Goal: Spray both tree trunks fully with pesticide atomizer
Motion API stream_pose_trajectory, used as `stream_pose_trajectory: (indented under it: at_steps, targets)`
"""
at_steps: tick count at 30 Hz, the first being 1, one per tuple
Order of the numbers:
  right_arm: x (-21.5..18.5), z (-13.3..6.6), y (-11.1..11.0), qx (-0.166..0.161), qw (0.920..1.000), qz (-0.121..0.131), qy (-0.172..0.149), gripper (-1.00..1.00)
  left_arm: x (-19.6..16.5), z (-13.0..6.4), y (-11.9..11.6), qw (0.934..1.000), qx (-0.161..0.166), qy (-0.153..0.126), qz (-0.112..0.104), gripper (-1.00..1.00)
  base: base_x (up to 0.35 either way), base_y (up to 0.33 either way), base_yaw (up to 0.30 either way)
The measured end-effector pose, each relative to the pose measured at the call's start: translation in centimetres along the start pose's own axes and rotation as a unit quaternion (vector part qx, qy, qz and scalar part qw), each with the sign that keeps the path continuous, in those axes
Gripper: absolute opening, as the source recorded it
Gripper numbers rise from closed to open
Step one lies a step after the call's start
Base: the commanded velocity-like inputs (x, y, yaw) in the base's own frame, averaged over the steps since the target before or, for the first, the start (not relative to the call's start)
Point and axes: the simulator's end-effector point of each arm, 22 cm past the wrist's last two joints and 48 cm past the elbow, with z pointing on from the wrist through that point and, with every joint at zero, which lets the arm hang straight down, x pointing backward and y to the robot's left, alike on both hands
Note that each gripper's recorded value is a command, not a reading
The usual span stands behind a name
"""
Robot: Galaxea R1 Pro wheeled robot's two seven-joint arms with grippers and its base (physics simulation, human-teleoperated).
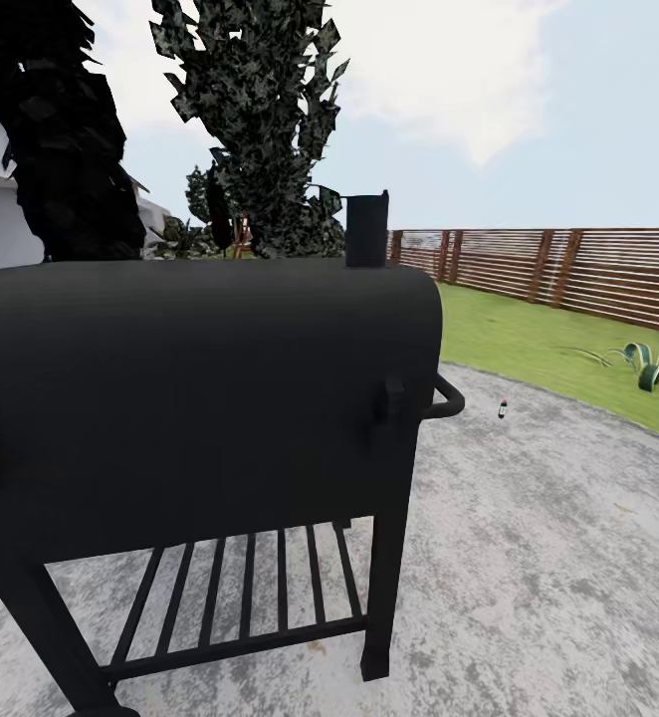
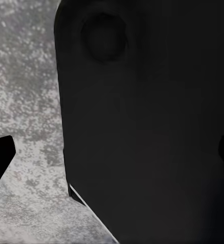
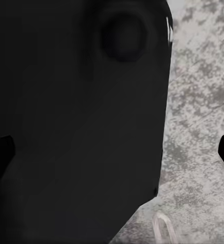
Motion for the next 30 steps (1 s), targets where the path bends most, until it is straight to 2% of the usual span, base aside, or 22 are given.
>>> stream_pose_trajectory:
  at_steps: [5, 8, 10, 14, 23, 29, 30]
  targets:
    - [-2.1, -0.1, 2.2, -0.013, 0.9997, 0.0, -0.02, 1.0, -0.5, 0.0, -0.2, 0.9999, 0.002, -0.012, -0.001, 1.0, 0.0, 0.0, 0.0]
    - [-2.4, -0.1, 3.4, -0.021, 0.9994, 0.0, -0.026, 1.0, -0.2, 0.0, -0.2, 1.0, 0.001, -0.005, -0.002, 1.0, 0.0, 0.0, 0.0]
    - [-2.6, -0.1, 3.5, -0.021, 0.9993, 0.0, -0.032, 1.0, -0.3, 0.0, 0.2, 1.0, -0.003, -0.005, -0.002, 1.0, 0.0, 0.0, 0.0]
    - [-3.3, -0.2, 3.2, -0.019, 0.9988, 0.0, -0.045, 1.0, -1.8, 0.0, 1.1, 0.9996, -0.011, -0.024, -0.001, 1.0, 0.0, 0.0, 0.0]
    - [-6.1, -0.4, -0.6, 0.005, 0.9961, 0.0, -0.088, 1.0, -8.8, -0.8, 4.9, 0.9948, -0.035, -0.095, 0.0, 1.0, 0.0, 0.0, 0.0]
    - [-8.5, -0.9, -3.3, 0.023, 0.9923, 0.001, -0.122, 1.0, -13.8, -1.7, 5.2, 0.9885, -0.037, -0.146, 0.0, 1.0, 0.0, 0.0, 0.0]
    - [-13.0, -2.4, -7.0, 0.047, 0.9785, -0.004, -0.201, 1.0, -19.8, -3.5, 5.1, 0.976, -0.037, -0.214, 0.002, 1.0, 0.0, 0.0, 0.0]
